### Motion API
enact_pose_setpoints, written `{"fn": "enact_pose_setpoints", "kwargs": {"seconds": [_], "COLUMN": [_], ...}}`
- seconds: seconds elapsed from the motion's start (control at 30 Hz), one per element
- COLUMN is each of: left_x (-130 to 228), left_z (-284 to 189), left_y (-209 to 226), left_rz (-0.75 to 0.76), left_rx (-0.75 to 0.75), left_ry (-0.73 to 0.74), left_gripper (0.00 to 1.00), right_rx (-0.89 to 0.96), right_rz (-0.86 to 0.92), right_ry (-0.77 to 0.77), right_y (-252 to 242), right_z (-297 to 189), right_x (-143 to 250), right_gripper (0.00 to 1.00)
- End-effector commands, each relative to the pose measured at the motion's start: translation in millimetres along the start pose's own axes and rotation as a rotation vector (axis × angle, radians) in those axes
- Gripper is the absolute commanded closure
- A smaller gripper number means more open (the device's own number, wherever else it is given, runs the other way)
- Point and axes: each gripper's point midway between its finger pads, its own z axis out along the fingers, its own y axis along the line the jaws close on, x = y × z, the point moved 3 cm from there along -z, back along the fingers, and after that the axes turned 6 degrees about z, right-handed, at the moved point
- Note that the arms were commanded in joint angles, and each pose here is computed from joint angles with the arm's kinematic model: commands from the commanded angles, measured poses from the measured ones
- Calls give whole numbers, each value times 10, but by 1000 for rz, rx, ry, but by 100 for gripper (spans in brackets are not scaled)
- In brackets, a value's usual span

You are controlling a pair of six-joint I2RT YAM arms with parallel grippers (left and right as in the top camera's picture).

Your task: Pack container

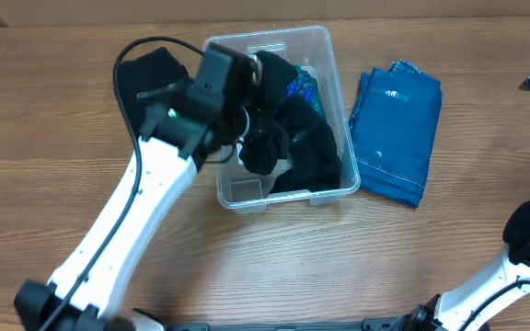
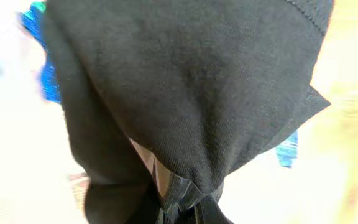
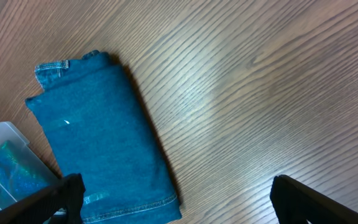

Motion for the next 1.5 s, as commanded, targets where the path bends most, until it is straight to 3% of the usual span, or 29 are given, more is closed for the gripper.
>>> {"fn": "enact_pose_setpoints", "kwargs": {"seconds": [0.0, 0.1, 0.3, 0.57, 0.97, 1.27, 1.47], "left_x": [-10, 136, 329, 582, 718, 783, 791], "left_z": [-185, -44, 294, 207, 169, 178, 185], "left_y": [-97, -298, -127, 76, 328, 859, 887], "left_rz": [39, 75, 70, 110, 153, 68, 62], "left_rx": [-262, -299, -456, -556, -682, -786, -771], "left_ry": [-165, -158, -76, 55, 103, 183, 205], "left_gripper": [96, 96, 96, 96, 96, 96, 96], "right_rx": [-7, -7, -7, -7, -7, -7, -7], "right_rz": [-5, -5, -5, -5, -5, -5, -5], "right_ry": [-22, -22, -22, -22, -22, -22, -22], "right_y": [13, 13, 13, 13, 13, 13, 13], "right_z": [-73, -73, -73, -73, -73, -73, -73], "right_x": [-13, -13, -13, -13, -13, -13, -13], "right_gripper": [0, 0, 0, 0, 0, 0, 0]}}
